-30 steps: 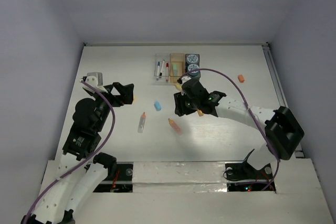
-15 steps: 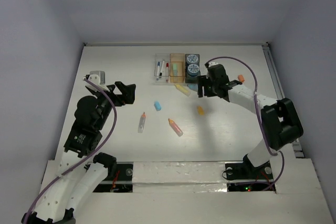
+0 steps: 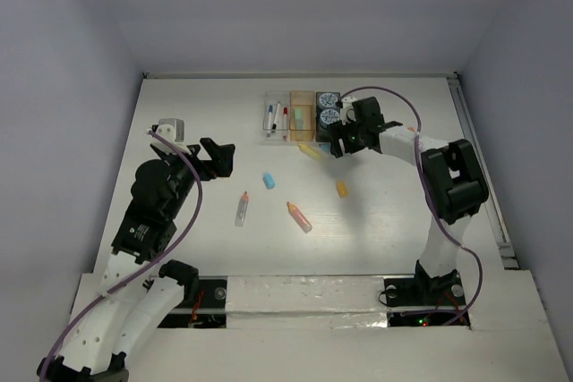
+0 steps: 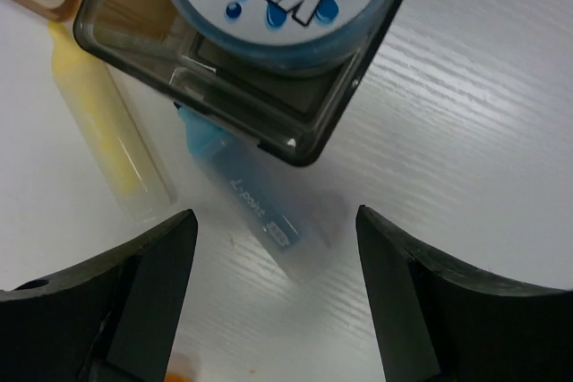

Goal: Sort the stationery into containers
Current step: Pick up the pen from the center of the board.

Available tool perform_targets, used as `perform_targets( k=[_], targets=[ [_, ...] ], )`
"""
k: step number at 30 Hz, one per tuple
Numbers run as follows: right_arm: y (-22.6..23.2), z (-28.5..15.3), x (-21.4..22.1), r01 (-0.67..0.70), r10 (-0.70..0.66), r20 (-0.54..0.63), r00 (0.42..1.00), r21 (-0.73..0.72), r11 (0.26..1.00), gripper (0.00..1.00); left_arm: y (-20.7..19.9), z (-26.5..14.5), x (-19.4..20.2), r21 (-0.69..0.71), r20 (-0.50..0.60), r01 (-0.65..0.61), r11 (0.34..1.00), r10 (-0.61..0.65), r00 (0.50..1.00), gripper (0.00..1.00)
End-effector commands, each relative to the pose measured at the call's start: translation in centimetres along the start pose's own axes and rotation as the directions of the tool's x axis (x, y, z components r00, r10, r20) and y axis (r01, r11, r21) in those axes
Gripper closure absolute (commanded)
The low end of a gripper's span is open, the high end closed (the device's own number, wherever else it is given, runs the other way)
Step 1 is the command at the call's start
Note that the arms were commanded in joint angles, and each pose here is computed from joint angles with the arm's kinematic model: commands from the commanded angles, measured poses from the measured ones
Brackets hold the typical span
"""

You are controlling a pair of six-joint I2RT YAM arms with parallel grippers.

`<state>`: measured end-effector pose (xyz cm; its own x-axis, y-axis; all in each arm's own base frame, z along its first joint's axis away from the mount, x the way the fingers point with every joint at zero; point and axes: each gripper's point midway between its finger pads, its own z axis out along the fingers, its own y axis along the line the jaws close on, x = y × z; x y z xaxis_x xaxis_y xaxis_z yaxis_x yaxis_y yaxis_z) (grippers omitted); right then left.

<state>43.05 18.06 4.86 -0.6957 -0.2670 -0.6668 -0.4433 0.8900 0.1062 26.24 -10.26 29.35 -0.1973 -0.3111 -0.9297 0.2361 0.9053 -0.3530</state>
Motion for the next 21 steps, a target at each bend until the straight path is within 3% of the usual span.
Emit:
perform_targets(
  k=[1,5,11,12,13,21],
  targets=[
    [-0.2,0.4,-0.6,0.052,-0.052,-0.013,0.999,-0.025,0.998,0.23,-0.8,0.3,-0.7,0.035,0.033,0.004,0.999,-0.005,0.999,0.01],
    [-0.1,0.8,0.2,0.042,-0.044,-0.055,0.998,-0.036,0.998,0.26,-0.7,0.4,-0.7,0.034,0.031,0.004,0.999,-0.005,0.999,0.01],
    [1.1,0.0,0.8,-0.021,0.017,-0.058,0.998,-0.079,0.997,0.44,-0.8,0.4,-0.7,0.034,0.031,0.004,0.999,-0.005,0.999,0.01],
    [1.2,-0.2,1.0,-0.029,0.024,-0.058,0.998,-0.080,0.996,0.60,-0.7,0.4,-0.6,0.033,0.028,0.003,0.999,-0.004,1.000,0.01],
    [1.3,-0.3,1.0,-0.041,0.037,-0.053,0.998,-0.081,0.996,0.66,-1.1,0.4,-0.5,0.054,0.024,0.003,0.999,-0.004,1.000,0.01],
    [1.1,-0.8,3.0,-0.065,0.061,-0.097,0.993,-0.033,0.997,0.68,-1.6,0.4,-0.3,0.085,0.018,0.005,0.996,-0.007,1.000,0.01]
  ],
)
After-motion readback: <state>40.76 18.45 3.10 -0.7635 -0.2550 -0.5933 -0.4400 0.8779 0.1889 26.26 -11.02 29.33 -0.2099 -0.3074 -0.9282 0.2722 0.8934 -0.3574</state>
